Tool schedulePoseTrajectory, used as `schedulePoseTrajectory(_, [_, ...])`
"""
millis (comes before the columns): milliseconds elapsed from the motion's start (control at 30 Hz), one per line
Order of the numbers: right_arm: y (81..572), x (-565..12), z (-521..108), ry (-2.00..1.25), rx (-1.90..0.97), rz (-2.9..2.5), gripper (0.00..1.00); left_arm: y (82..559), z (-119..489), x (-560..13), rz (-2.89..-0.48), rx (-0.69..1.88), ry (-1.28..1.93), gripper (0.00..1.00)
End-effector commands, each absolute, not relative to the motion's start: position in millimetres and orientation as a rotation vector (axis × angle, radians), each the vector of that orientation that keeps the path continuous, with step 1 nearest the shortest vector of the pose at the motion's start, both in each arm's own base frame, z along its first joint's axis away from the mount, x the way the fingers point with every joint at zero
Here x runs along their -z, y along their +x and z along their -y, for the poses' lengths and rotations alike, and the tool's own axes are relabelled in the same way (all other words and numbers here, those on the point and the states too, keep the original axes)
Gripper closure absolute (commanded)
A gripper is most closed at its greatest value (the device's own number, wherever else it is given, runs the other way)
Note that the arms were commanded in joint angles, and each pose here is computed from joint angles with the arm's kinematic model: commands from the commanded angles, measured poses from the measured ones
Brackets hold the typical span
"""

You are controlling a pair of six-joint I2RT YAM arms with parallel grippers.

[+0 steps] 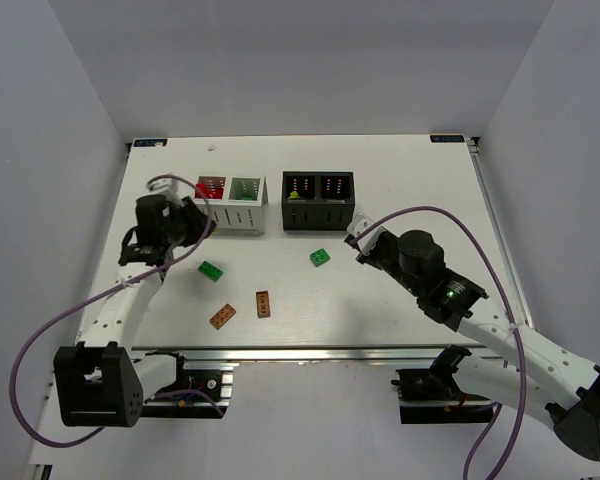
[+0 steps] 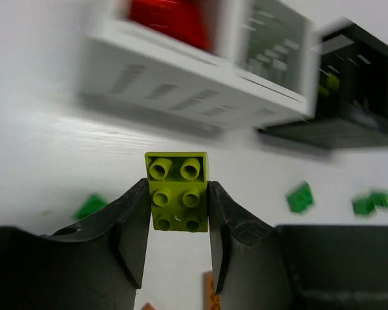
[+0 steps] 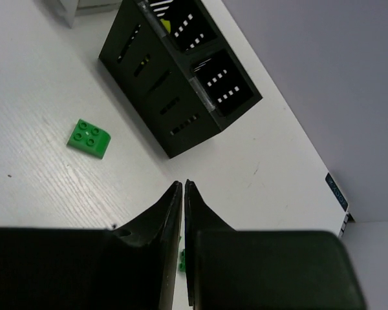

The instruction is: Sort the legos into containers by color

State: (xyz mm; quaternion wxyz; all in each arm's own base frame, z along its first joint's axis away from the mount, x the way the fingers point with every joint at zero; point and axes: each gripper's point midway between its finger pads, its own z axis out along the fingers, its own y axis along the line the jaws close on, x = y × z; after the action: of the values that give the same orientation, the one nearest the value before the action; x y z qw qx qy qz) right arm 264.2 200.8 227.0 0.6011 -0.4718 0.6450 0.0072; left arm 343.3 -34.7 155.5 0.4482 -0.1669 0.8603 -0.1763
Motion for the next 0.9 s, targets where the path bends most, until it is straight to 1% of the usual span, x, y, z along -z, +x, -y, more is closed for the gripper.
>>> schedulePoseTrajectory(0, [269.0,-248.5,-199.4,-1.003,-0.026,-1.437,0.9,340.5,120.3,-192.4,-2.04,0.705,-0.034,1.0])
schedulePoseTrajectory(33, [269.8,-248.6,-198.2,-0.997,-0.024,-1.438,0.9,341.1,144.7,-202.6,-2.029,0.748,0.045,1.0])
schedulePoseTrajectory(100, [270.8,-251.0,-196.5,-0.98,-0.025,-1.433,0.9,343.7,167.0,-215.3,-2.003,0.765,0.14,1.0])
schedulePoseTrajectory(133, [271.8,-251.4,-195.1,-0.973,-0.023,-1.434,0.9,347.1,187.9,-228.5,-1.978,0.778,0.201,1.0])
schedulePoseTrajectory(233, [272.6,-252.4,-193.0,-0.961,-0.028,-1.429,0.9,357.1,214.6,-236.3,-1.972,0.702,0.313,1.0])
schedulePoseTrajectory(267, [272.6,-250.9,-192.8,-0.962,-0.029,-1.433,0.89,373.0,221.5,-242.8,-1.964,0.664,0.331,1.0])
schedulePoseTrajectory(433, [273.9,-246.8,-193.1,-0.97,-0.032,-1.442,0.89,408.5,245.1,-238.7,-1.981,0.572,0.368,1.0])
schedulePoseTrajectory(467, [274.1,-245.8,-193.6,-0.972,-0.033,-1.444,0.88,417.0,250.4,-248.6,-1.959,0.568,0.374,1.0])
schedulePoseTrajectory(500, [274.4,-244.5,-193.8,-0.976,-0.034,-1.447,0.88,426.2,254.5,-232.4,-1.996,0.547,0.375,0.99])
schedulePoseTrajectory(700, [275.9,-241.6,-193.6,-0.978,-0.034,-1.455,0.88,459.5,270.4,-220.1,-2.015,0.482,0.332,0.9])
schedulePoseTrajectory(767, [276.3,-240.7,-193.4,-0.979,-0.033,-1.46,0.88,466.6,273.2,-220.3,-2.01,0.483,0.316,0.85])
schedulePoseTrajectory(867, [277.1,-240.1,-192.7,-0.978,-0.032,-1.462,0.88,474.2,281.0,-211.7,-2.041,0.486,0.326,0.82])
